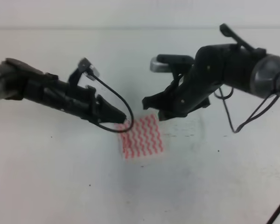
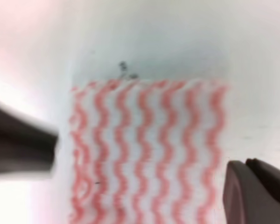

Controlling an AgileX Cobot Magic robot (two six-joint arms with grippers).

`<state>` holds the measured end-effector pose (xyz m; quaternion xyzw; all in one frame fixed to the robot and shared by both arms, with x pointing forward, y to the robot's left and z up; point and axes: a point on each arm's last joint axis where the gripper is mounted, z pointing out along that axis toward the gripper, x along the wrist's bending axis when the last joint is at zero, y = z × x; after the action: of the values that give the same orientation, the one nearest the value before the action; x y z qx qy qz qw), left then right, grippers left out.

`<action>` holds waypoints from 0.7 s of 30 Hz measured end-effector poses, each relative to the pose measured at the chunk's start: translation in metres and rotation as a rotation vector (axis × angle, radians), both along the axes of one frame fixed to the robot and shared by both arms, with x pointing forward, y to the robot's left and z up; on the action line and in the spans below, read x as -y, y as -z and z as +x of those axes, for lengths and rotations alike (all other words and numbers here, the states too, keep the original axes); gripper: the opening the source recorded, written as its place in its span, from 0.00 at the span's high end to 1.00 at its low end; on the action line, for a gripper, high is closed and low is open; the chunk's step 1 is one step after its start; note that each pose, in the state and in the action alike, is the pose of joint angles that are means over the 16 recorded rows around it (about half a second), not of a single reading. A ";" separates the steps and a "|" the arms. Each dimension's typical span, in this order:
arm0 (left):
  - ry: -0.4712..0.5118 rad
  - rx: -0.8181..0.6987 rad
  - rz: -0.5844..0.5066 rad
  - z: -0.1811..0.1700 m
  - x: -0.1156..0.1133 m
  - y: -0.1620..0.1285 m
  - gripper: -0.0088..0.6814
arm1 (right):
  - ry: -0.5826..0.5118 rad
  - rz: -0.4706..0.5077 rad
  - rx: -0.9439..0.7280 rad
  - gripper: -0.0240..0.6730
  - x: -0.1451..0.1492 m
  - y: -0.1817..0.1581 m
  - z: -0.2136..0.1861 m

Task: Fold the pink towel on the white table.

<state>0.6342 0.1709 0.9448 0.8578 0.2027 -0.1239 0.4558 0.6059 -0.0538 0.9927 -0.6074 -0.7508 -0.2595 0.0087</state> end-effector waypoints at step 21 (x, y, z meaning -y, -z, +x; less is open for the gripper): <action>0.038 0.050 0.310 -0.021 0.056 0.004 0.99 | 0.085 -0.010 0.077 0.99 0.038 -0.031 0.012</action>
<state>0.6130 0.1152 0.9408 0.9243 0.1919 -0.0781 0.3205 0.6181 -0.0918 1.0240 -0.6282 -0.7254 -0.2791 -0.0344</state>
